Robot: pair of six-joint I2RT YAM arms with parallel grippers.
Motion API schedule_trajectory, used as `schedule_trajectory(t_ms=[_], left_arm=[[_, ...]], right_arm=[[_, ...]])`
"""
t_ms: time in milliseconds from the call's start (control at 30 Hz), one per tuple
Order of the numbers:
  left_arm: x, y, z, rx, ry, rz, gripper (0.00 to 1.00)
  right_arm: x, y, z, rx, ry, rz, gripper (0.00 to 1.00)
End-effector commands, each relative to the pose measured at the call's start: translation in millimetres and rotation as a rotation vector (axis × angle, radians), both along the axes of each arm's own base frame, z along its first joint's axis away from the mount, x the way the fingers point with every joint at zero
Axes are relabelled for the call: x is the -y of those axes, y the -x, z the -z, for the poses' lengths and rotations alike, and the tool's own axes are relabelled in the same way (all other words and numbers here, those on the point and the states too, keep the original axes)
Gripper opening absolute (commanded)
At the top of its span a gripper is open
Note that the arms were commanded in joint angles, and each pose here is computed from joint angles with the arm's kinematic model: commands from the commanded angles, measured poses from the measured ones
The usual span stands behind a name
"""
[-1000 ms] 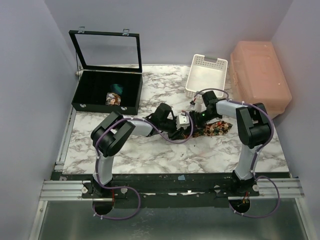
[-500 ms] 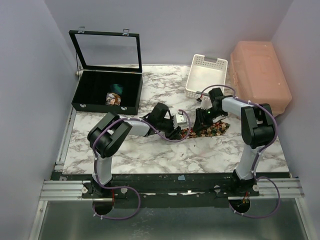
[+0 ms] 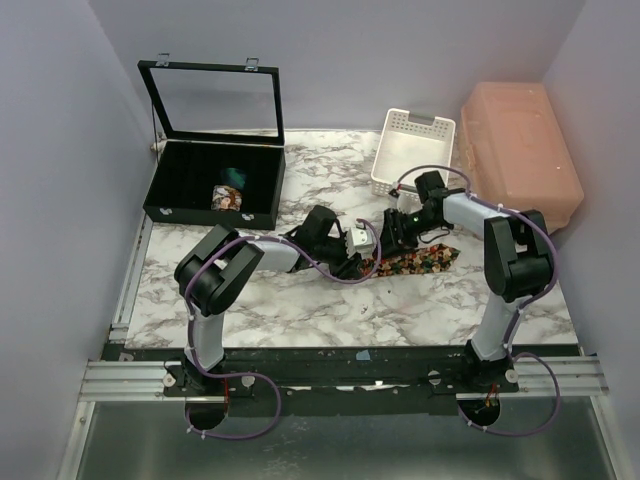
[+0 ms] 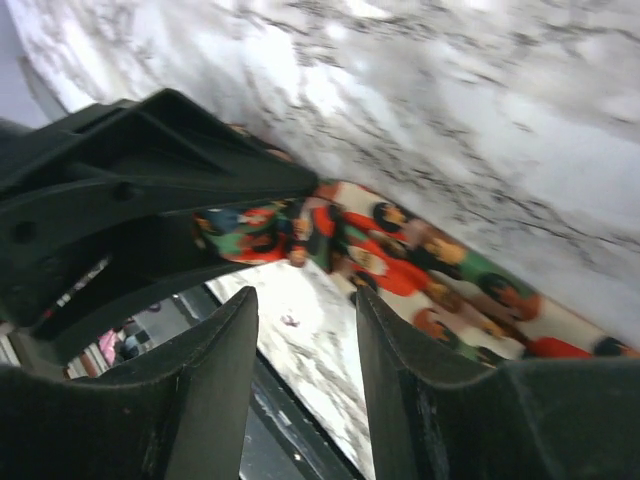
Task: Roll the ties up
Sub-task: Roll the tie at the center of the board.
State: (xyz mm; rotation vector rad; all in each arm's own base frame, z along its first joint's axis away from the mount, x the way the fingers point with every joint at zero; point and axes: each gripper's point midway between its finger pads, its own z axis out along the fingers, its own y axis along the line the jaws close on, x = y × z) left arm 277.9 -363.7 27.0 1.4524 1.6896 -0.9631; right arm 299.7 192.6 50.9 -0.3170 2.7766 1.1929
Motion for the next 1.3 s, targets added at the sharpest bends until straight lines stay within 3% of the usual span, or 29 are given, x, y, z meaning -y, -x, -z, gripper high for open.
schedule_trajectory(t_ms=[0,267,667,767,933,1267], left_arm=[[-20.6,7.3,29.9,-0.068,-0.114,-0.038,0.33],[-19.6,6.5,29.9,-0.074,-0.118,-0.045,0.34],[-20.0,6.8,33.0,-0.09,-0.133,-0.055,0.34],[-20.2,6.6,32.3,-0.087,-0.136,-0.053,0.34],[-21.0,9.2,33.8,-0.094,-0.14,-0.045,0.39],[-16.8,1.4,13.3,-0.079,-0.047,-0.052,0.7]], right_arm=[[-33.6,8.8,-26.2,-0.009,-0.134,-0.022,0.47],[-65.2,15.7,-20.1,-0.068,-0.167,-0.018,0.48],[-67.1,24.7,21.6,-0.114,-0.002,0.037,0.48],[-62.7,30.2,30.6,-0.125,0.028,0.03,0.37],[-48.8,35.2,41.8,-0.112,0.082,-0.006,0.01],[-3.8,13.1,60.8,-0.046,0.154,-0.021,0.0]])
